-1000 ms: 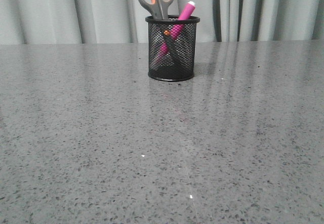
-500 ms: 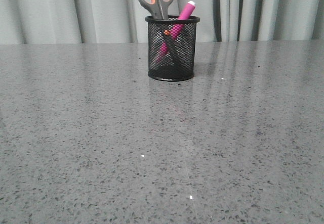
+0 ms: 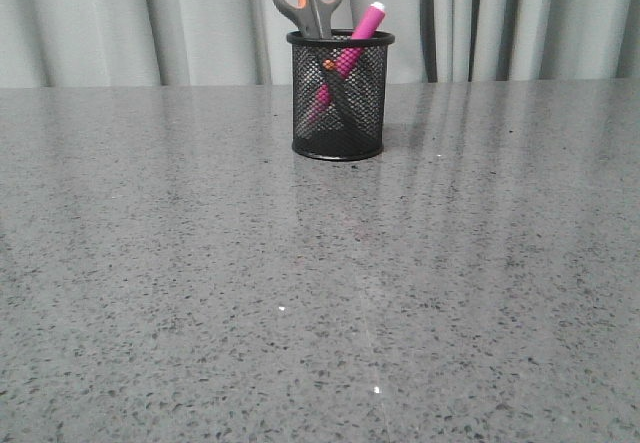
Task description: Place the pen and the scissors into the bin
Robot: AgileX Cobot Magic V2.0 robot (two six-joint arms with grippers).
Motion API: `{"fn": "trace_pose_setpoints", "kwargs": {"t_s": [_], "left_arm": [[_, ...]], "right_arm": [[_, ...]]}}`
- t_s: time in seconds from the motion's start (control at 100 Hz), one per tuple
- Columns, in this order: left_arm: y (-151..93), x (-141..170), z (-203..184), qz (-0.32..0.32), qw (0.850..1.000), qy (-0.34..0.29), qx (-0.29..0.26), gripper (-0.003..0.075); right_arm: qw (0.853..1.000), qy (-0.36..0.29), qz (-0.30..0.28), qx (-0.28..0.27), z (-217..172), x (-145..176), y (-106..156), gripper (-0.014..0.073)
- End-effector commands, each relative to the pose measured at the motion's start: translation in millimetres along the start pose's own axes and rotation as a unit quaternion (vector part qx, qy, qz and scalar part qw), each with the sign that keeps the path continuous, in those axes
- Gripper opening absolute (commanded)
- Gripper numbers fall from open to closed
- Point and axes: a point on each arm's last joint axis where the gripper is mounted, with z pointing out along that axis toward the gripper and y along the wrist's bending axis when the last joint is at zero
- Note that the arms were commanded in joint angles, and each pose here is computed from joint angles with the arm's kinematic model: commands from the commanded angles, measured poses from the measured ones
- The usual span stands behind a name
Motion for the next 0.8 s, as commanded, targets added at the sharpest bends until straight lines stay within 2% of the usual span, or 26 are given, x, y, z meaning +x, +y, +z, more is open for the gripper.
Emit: {"fn": "trace_pose_setpoints", "kwargs": {"t_s": [0.0,0.06,0.79], "left_arm": [[0.6,1.4,-1.5,-0.007,0.999,-0.051,-0.003,-0.0019],[0.5,6.2,-1.0,-0.008,0.999,-0.032,-0.003,-0.0019],[0.5,4.9,-1.1,-0.019,0.999,-0.039,-0.003,-0.0019]], "right_arm": [[0.999,-0.052,-0.003,0.003,-3.3,-15.6,-0.9,-0.0069],[0.999,-0.052,-0.003,0.003,-3.3,-15.6,-0.9,-0.0069],[0.999,-0.052,-0.003,0.003,-3.3,-15.6,-0.9,-0.0069]]}}
